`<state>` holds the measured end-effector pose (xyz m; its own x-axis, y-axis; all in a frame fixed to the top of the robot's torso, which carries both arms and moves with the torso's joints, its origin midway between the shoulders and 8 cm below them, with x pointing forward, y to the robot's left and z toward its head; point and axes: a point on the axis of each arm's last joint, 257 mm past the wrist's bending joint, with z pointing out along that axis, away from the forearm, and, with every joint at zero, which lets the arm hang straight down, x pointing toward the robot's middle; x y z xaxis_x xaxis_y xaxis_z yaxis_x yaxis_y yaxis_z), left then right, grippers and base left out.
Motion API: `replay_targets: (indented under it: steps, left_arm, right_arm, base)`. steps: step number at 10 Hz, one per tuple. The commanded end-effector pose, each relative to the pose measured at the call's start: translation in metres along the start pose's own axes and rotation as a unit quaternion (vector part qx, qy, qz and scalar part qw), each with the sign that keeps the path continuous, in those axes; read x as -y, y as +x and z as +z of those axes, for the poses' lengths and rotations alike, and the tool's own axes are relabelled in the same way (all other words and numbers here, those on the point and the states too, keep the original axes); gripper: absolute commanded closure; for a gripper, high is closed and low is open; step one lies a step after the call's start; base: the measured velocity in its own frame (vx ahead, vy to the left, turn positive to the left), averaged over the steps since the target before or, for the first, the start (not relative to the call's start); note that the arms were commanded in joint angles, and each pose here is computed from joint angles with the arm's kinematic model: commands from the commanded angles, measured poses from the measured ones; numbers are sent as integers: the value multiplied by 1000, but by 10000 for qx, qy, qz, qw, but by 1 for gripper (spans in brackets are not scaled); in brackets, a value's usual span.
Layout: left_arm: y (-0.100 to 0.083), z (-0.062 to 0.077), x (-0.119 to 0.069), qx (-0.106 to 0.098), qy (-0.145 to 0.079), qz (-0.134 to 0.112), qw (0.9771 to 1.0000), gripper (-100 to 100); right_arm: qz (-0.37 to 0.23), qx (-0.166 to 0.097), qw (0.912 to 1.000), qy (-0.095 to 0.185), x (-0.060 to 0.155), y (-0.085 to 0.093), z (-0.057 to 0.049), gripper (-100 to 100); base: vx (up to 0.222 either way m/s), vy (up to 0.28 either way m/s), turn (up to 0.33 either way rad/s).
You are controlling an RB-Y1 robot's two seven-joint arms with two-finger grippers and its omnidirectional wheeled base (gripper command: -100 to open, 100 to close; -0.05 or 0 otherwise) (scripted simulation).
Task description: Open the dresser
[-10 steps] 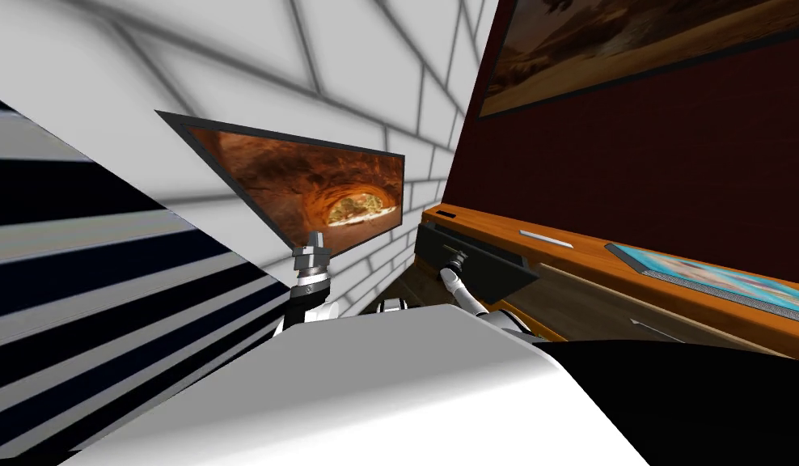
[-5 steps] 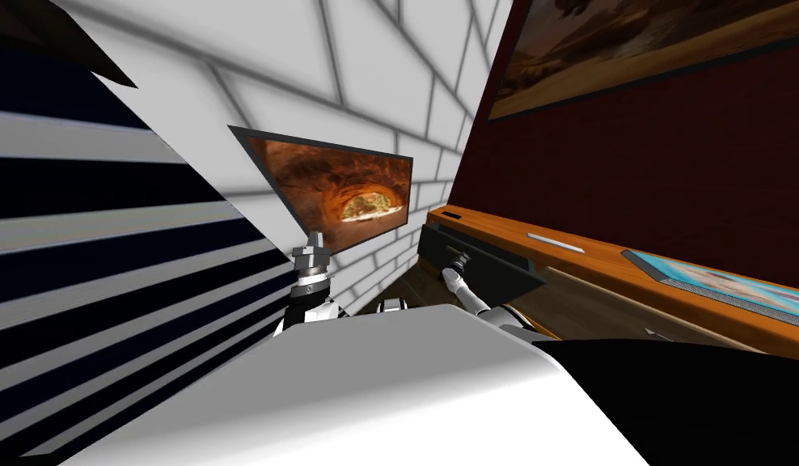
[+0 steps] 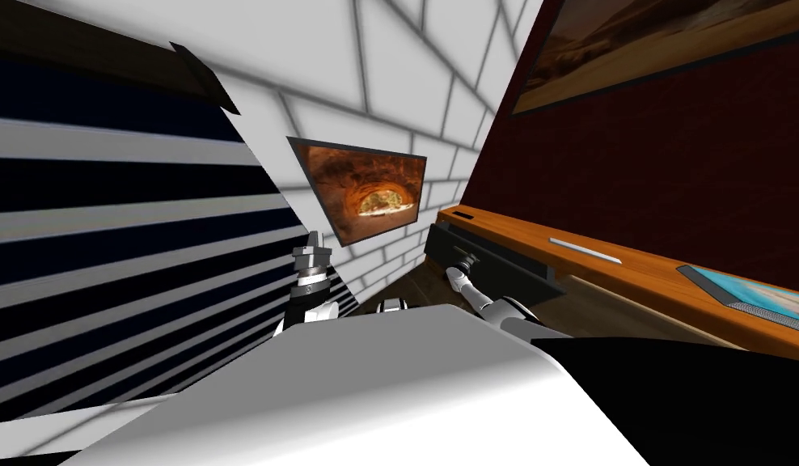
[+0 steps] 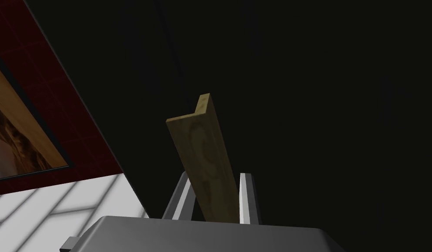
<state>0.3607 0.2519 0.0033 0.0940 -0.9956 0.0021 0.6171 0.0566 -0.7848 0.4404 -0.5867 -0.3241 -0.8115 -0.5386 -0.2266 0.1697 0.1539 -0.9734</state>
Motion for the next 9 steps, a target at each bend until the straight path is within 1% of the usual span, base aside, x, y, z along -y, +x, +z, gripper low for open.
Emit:
replay_targets:
  steps: [1,2,3,5,6,7,8,9]
  left_arm:
    - [0,0,0,0,0,1,10000,0]
    - [0,0,0,0,-1,1,10000,0]
    - [0,0,0,0,0,0,10000,0]
    - [0,0,0,0,-1,1,10000,0]
    - [0,0,0,0,-1,1,10000,0]
    - [0,0,0,0,0,0,10000,0]
    - [0,0,0,0,0,1,10000,0]
    - [0,0,0,0,-1,1,10000,0]
  right_arm:
    - [83,-112,9996,-225,-17,7,-5,100]
    - [-74,-315,9994,83,6,26,11,100]
    - [-82,-351,9993,1,0,29,8,100]
    - [15,-474,9988,-82,-5,35,8,100]
    - [-201,-671,9972,273,22,56,23,100]
    - [-161,-725,9970,195,17,58,21,100]
    - [-75,-840,9964,122,13,64,21,100]
    - [-132,-973,9949,236,29,83,32,-100]
  base:
    - [-8,7,-9]
    - [-87,24,266]
    - [-108,36,236]
    - [-31,15,39]
    - [-108,48,299]
    - [-111,39,281]
    - [-41,16,49]
    - [-46,36,240]
